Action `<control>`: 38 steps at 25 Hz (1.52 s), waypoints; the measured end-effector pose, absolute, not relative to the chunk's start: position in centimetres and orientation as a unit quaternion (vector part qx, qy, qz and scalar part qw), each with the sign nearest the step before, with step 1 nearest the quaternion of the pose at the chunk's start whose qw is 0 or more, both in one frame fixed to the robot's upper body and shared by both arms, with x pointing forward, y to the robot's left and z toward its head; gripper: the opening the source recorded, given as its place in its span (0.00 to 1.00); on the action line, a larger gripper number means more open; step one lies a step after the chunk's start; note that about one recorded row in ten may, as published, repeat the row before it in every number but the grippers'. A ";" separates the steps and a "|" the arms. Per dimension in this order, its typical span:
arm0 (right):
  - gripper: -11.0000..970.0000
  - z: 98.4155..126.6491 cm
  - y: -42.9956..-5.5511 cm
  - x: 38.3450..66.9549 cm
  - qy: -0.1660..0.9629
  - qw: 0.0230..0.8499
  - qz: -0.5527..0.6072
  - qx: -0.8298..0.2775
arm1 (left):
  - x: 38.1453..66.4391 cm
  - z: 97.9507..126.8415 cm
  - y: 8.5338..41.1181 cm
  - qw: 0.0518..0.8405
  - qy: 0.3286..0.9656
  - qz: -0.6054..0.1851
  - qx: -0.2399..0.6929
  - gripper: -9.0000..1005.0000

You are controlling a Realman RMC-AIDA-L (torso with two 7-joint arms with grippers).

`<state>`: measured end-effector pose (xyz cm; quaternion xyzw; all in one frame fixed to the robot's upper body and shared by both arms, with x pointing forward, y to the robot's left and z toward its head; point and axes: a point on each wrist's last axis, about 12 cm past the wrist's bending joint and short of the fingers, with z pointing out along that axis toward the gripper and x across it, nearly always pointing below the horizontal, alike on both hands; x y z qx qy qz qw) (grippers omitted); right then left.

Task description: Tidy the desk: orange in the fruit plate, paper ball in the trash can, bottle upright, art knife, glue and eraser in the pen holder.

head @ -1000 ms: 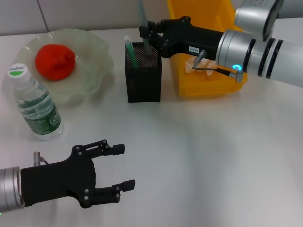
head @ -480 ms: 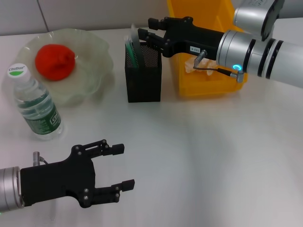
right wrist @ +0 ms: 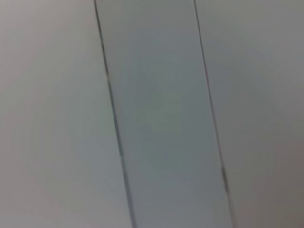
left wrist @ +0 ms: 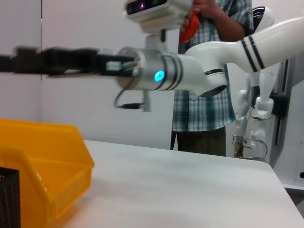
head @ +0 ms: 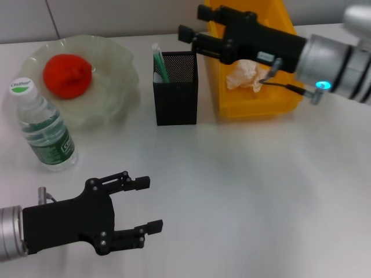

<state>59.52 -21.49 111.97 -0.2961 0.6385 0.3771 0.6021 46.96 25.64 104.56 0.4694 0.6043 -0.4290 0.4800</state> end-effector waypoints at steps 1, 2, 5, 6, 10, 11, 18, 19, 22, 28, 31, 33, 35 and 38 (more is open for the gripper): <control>0.73 112.2 -22.0 58.9 0.635 0.600 0.386 -0.297 | 47.0 104.6 25.6 0.480 0.604 -0.429 0.469 0.78; 0.74 112.5 -22.4 58.3 0.631 0.597 0.394 -0.301 | 46.9 104.5 25.7 0.480 0.605 -0.429 0.469 0.78; 0.78 112.7 -23.4 56.2 0.621 0.575 0.418 -0.329 | 46.8 104.6 26.0 0.485 0.607 -0.427 0.463 0.78; 0.79 112.7 -23.8 55.3 0.617 0.566 0.426 -0.344 | 46.8 104.6 26.0 0.485 0.608 -0.427 0.462 0.78; 0.84 111.6 -25.2 52.8 0.617 0.523 0.441 -0.390 | 46.8 104.5 26.3 0.486 0.612 -0.422 0.459 0.78; 0.86 111.2 -25.6 52.2 0.618 0.511 0.444 -0.401 | 46.8 104.5 26.3 0.486 0.612 -0.422 0.459 0.78; 0.87 108.1 -26.6 48.5 0.614 0.466 0.447 -0.454 | 47.0 104.5 27.7 0.492 0.632 -0.403 0.443 0.78; 0.87 107.8 -26.6 48.3 0.619 0.459 0.448 -0.454 | 47.0 104.5 27.7 0.492 0.632 -0.403 0.443 0.78; 0.87 107.1 -26.6 48.2 0.628 0.445 0.447 -0.456 | 46.9 104.1 28.3 0.483 0.648 -0.396 0.435 0.78; 0.87 106.6 -26.6 48.2 0.639 0.432 0.438 -0.463 | 46.9 104.0 28.2 0.471 0.654 -0.403 0.434 0.78; 0.87 106.5 -26.6 48.3 0.643 0.431 0.432 -0.463 | 46.9 104.0 28.3 0.471 0.655 -0.403 0.432 0.78; 0.87 106.4 -26.6 48.4 0.644 0.431 0.429 -0.464 | 46.9 104.0 28.3 0.471 0.655 -0.403 0.432 0.78; 0.87 106.5 -26.5 48.5 0.642 0.431 0.428 -0.467 | 46.8 104.0 28.4 0.472 0.656 -0.404 0.430 0.78; 0.87 106.4 -26.4 48.5 0.642 0.431 0.429 -0.467 | 46.8 104.0 28.4 0.472 0.656 -0.404 0.429 0.78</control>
